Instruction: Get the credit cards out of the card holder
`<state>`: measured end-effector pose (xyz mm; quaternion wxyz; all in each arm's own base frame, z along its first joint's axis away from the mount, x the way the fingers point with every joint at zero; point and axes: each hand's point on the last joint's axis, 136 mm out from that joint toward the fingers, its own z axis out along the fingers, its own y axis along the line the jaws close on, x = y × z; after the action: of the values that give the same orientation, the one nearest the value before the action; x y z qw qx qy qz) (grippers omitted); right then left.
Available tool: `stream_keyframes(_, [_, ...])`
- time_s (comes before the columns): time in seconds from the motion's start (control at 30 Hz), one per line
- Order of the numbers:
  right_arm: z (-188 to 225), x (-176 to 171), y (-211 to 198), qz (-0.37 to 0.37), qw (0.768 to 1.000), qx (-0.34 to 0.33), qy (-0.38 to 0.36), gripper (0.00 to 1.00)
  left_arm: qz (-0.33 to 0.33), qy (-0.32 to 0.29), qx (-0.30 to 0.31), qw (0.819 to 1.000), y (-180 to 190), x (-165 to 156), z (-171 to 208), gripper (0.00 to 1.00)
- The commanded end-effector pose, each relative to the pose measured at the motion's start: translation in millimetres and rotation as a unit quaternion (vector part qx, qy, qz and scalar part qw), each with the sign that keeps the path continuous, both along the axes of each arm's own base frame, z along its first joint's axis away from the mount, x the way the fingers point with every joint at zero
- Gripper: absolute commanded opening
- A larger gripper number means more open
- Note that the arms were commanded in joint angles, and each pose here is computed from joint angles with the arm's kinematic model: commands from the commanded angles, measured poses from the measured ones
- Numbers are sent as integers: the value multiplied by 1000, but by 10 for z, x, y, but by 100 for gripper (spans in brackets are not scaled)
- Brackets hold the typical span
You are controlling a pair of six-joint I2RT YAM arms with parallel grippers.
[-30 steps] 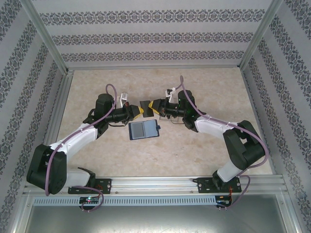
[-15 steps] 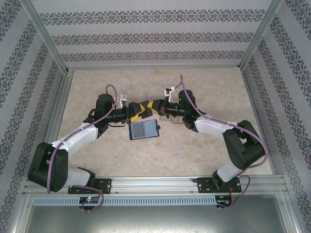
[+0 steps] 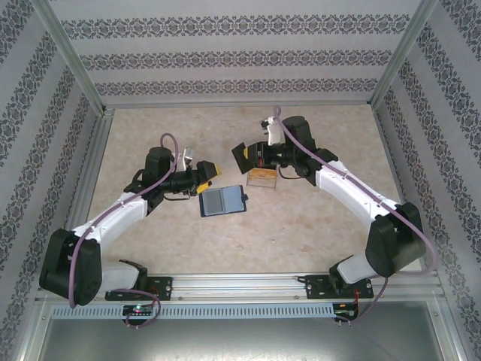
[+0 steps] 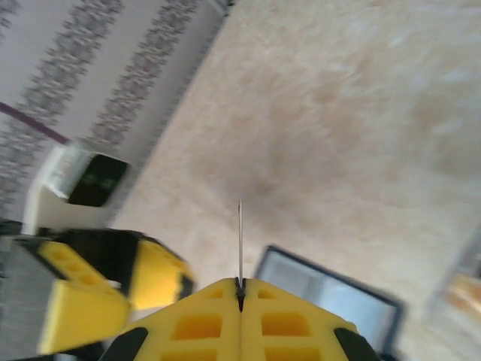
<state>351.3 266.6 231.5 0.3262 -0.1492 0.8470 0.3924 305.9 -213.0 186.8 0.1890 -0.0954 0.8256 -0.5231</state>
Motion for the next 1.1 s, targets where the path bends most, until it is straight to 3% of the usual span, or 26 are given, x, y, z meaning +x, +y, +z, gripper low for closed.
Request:
stream_keyframes(0.0, [-341,-52,-312,49,979,-184,-78,0,8,-34,27,999,92,12,169,99])
stream_keyframes(0.3, [-636,139,-662,133,898,-394,-141,0,15,-59,61,996,201,-94,285,99])
stream_keyframes(0.63, [-887,279,-580,247,803,-482,-248,0,20,-53,59,997,221,-143,275,99])
stream_keyframes(0.8, [-983,335,-492,278,778,-494,-272,0,22,-51,59,997,225,-147,277,99])
stream_keyframes(1.07, [-1134,424,-384,301,766,-498,-274,0,23,-47,63,997,238,-152,252,99])
